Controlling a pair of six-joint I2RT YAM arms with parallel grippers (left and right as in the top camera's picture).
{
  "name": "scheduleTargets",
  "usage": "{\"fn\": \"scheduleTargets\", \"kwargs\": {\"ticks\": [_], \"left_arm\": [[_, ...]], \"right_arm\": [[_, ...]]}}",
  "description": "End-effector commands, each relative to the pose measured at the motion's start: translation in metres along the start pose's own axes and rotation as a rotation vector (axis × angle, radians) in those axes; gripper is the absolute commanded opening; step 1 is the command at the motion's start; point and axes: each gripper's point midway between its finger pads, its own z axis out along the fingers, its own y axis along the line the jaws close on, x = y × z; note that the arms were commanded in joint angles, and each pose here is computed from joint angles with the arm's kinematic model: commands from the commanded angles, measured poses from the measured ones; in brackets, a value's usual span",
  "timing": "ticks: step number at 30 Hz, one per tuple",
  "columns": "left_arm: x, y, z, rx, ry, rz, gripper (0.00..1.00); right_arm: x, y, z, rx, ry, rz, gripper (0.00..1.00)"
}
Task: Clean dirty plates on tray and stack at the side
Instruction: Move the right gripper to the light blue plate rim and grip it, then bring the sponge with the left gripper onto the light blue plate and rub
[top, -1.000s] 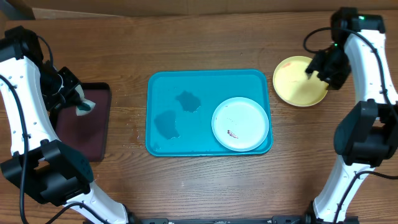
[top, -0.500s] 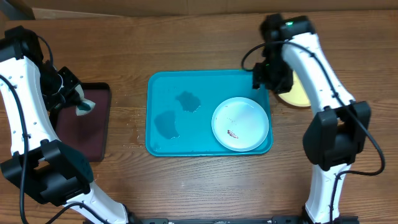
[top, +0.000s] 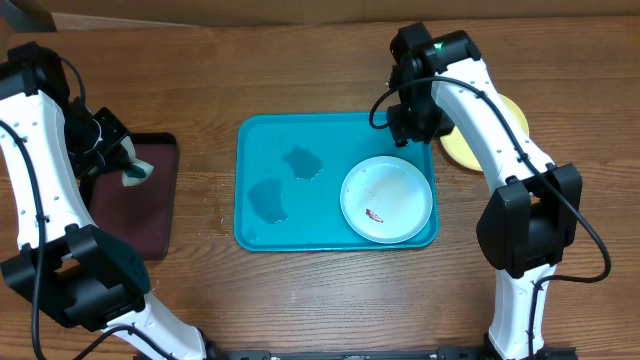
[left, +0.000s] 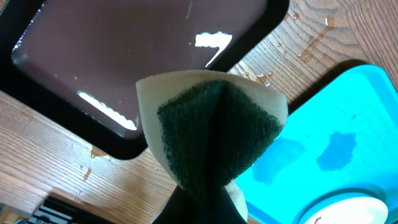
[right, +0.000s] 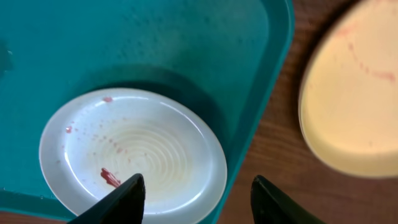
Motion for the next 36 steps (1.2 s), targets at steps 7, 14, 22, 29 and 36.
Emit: {"fn": "scheduleTargets", "kwargs": {"ticks": [7, 14, 22, 29, 36], "left_arm": [[0.004, -0.003, -0.006, 0.012, -0.013, 0.033, 0.04], [0.002, -0.004, -0.006, 0.013, -0.020, 0.038, 0.05], [-0.001, -0.005, -0.006, 0.019, -0.033, 0.039, 0.04], [-0.002, -0.005, -0.007, 0.018, -0.036, 0.040, 0.05], [-0.002, -0.005, -0.007, 0.019, -0.040, 0.043, 0.04]], "right_arm": [[0.009, 0.009, 0.001, -0.079, 0.029, -0.341, 0.69], [0.011, 0.008, 0.003, -0.195, 0.011, -0.401, 0.75], [0.022, 0.006, 0.046, -0.215, 0.042, -0.440, 0.75], [0.019, 0.003, 0.071, -0.169, 0.021, -0.451, 0.75], [0.028, 0.001, 0.093, -0.168, 0.035, -0.444, 0.75]]}}
